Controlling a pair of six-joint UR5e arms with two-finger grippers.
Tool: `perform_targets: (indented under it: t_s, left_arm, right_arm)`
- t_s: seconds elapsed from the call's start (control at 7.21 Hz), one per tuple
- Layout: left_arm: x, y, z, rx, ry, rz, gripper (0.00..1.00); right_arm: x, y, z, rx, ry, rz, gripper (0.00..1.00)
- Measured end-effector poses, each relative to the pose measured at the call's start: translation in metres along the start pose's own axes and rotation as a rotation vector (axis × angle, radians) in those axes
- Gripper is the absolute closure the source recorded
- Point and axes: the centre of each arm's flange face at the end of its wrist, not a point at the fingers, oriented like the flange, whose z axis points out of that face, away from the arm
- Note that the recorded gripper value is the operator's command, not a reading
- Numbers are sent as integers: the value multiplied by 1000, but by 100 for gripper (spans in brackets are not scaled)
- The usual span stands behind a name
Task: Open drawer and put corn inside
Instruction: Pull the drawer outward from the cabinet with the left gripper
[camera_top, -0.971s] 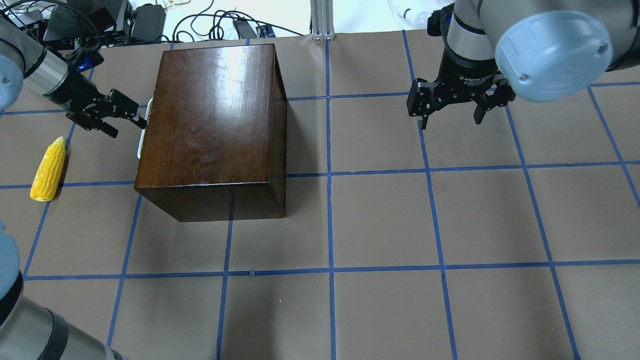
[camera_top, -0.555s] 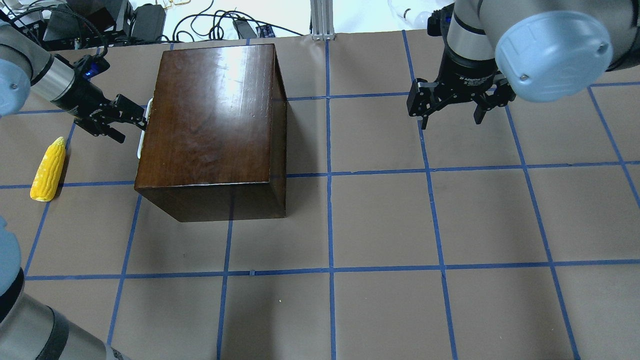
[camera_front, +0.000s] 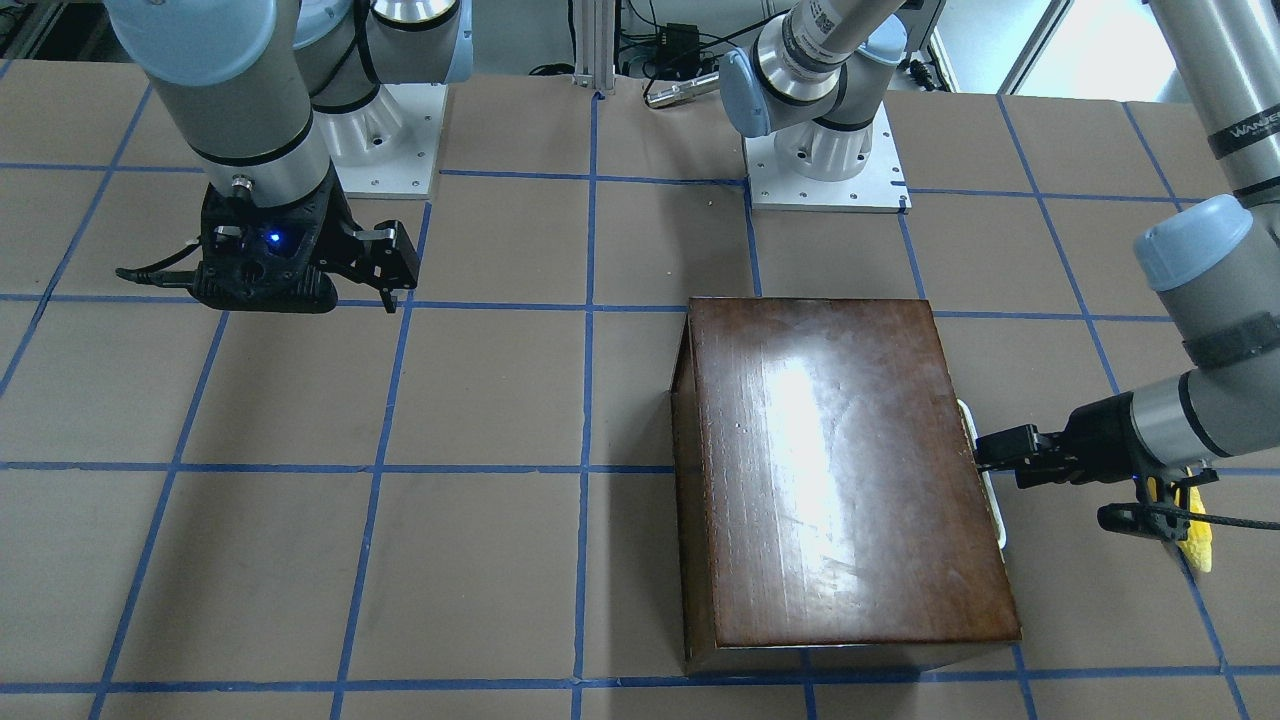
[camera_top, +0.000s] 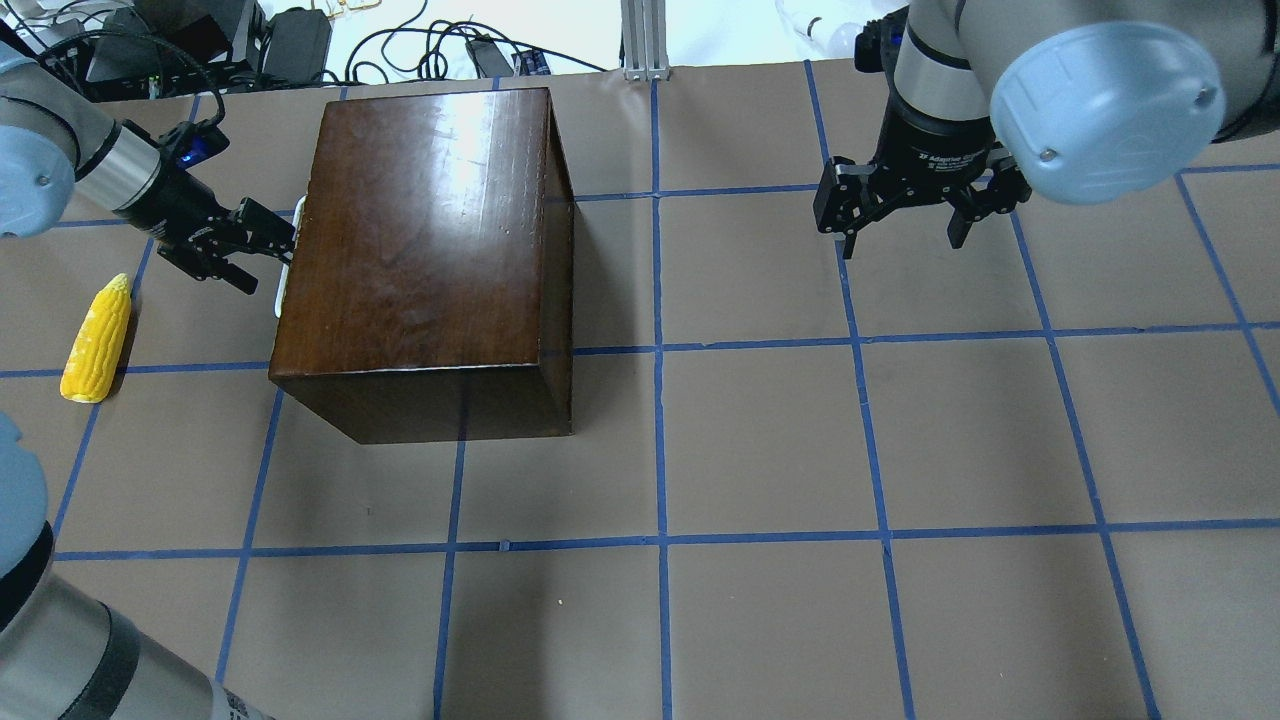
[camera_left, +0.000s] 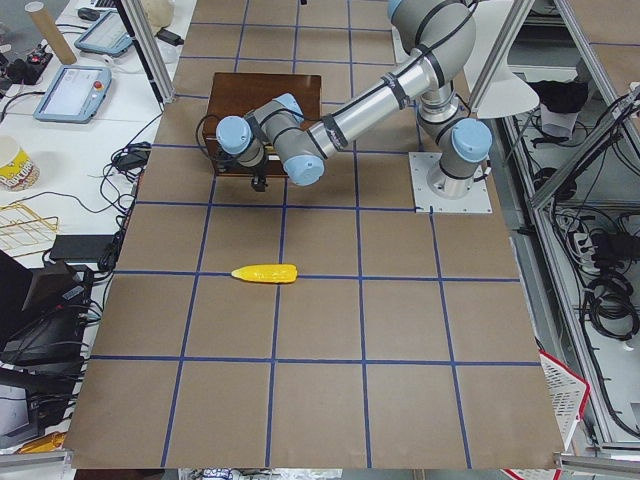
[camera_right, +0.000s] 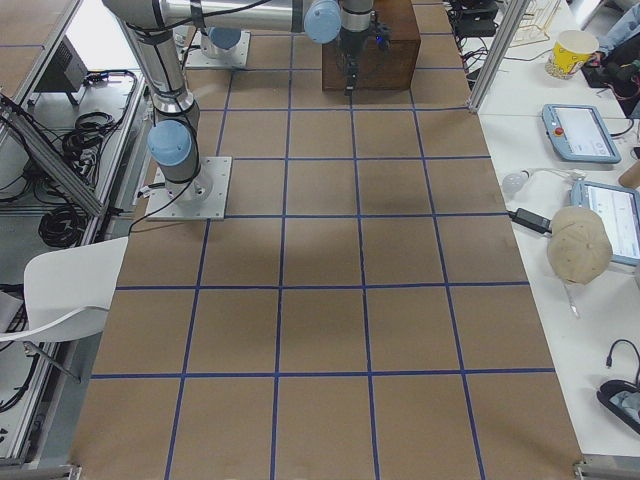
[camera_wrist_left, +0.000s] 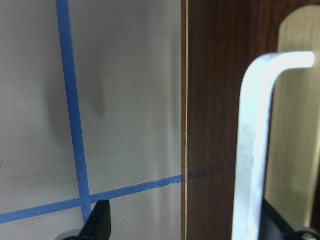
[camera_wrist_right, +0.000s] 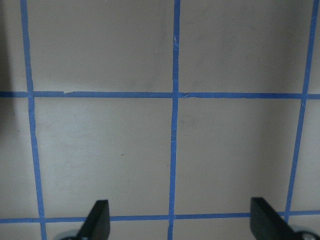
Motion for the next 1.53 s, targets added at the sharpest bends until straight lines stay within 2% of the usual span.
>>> perform_targets:
  t_s: [1.53]
  left_arm:
    - [-49,9,-20,30,-16,23,0]
  right_arm:
    - [0,0,0,0,0,0,0]
